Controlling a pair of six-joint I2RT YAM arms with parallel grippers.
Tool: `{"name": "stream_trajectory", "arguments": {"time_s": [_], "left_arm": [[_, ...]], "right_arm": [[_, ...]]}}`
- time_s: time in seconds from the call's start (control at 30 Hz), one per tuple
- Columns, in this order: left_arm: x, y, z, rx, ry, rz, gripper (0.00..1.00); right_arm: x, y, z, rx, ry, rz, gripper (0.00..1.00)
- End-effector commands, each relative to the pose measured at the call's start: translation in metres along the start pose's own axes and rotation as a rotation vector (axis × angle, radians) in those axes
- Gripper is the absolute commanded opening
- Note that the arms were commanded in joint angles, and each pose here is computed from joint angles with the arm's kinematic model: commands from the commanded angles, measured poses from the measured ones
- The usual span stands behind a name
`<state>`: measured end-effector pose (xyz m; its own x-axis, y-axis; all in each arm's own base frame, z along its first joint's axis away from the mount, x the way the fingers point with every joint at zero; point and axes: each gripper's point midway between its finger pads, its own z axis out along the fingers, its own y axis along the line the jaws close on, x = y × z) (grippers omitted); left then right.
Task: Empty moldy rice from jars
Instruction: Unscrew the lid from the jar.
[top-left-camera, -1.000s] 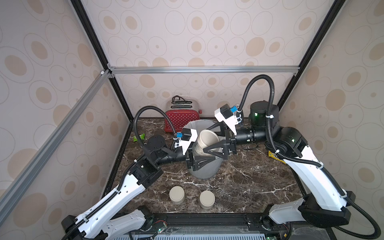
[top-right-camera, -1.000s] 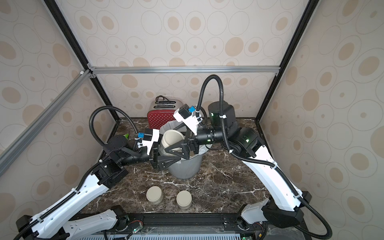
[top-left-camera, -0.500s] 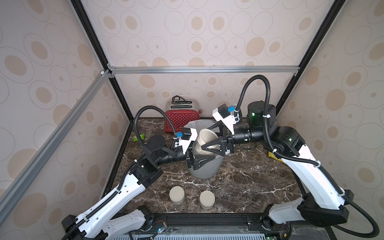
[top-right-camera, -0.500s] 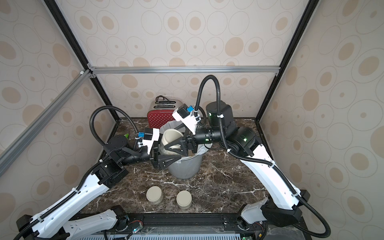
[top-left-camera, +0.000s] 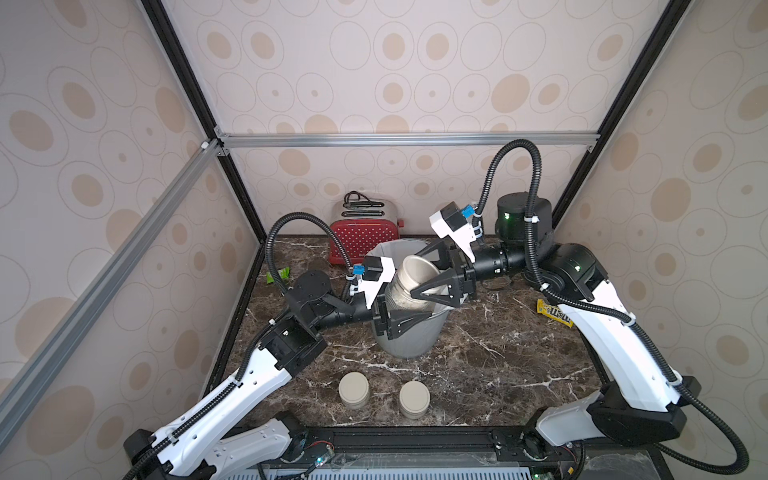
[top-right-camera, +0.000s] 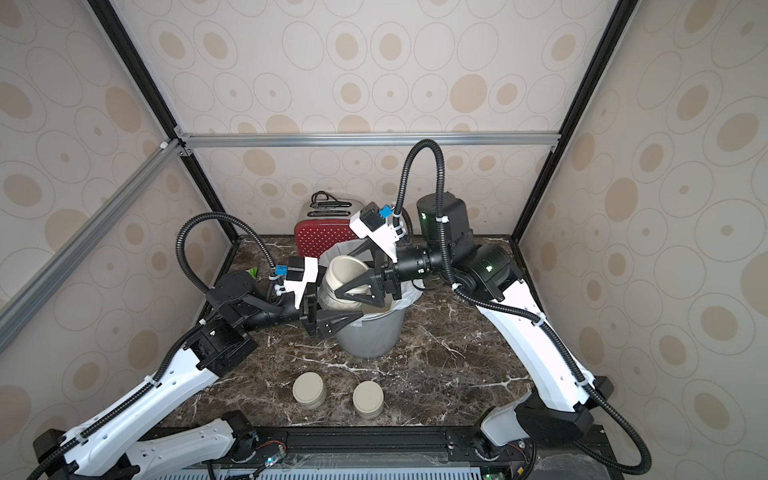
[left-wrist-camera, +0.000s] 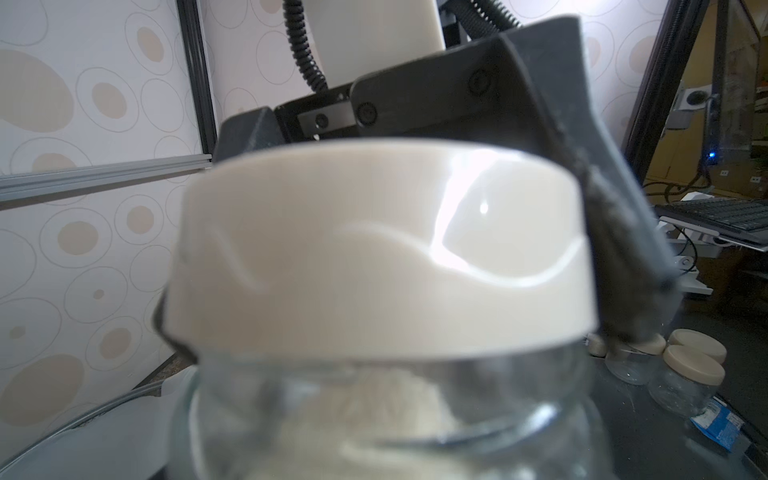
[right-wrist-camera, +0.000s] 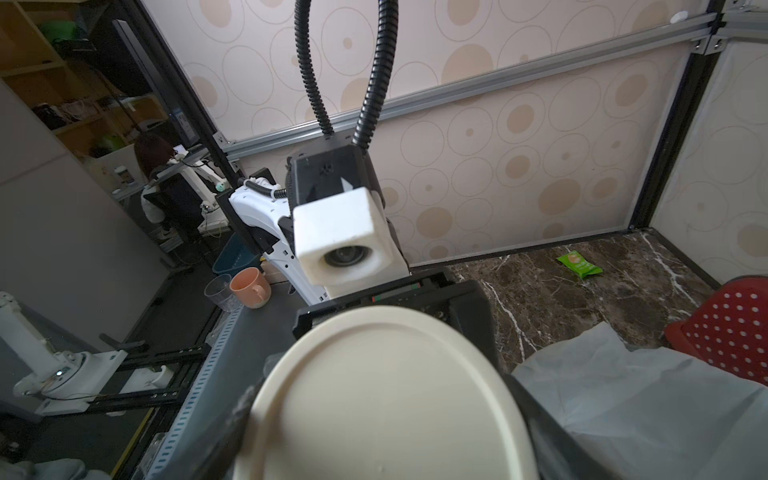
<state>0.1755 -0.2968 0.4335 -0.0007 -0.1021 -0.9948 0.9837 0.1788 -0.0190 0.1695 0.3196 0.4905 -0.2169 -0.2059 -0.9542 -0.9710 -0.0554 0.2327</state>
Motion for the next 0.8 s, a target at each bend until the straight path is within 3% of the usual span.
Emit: {"name": "stream_trajectory", "arguments": {"time_s": [0.0,0.33,0.5,0.77], "left_arm": [[-0.021,-0.009,-0.004,0.027,-0.053,0.042,0.38],[-0.024,-0.009,-0.005,0.019,-0.058,0.048,0.38],[-0.025,-0.01,-0.007,0.018,-0.062,0.055,0.38],[-0.024,-0.01,-0.008,0.012,-0.057,0.061,0.38]], "right_arm": [[-0.032,0.036,-0.017,-0.136,-0.09,-0.135,0.52],[-0.038,0.023,-0.031,-0.014,-0.104,-0.15,0.51],[-0.019,0.003,-0.045,0.189,-0.058,-0.136,0.5],[0.036,-0.029,-0.086,0.537,-0.011,0.002,0.5]]}}
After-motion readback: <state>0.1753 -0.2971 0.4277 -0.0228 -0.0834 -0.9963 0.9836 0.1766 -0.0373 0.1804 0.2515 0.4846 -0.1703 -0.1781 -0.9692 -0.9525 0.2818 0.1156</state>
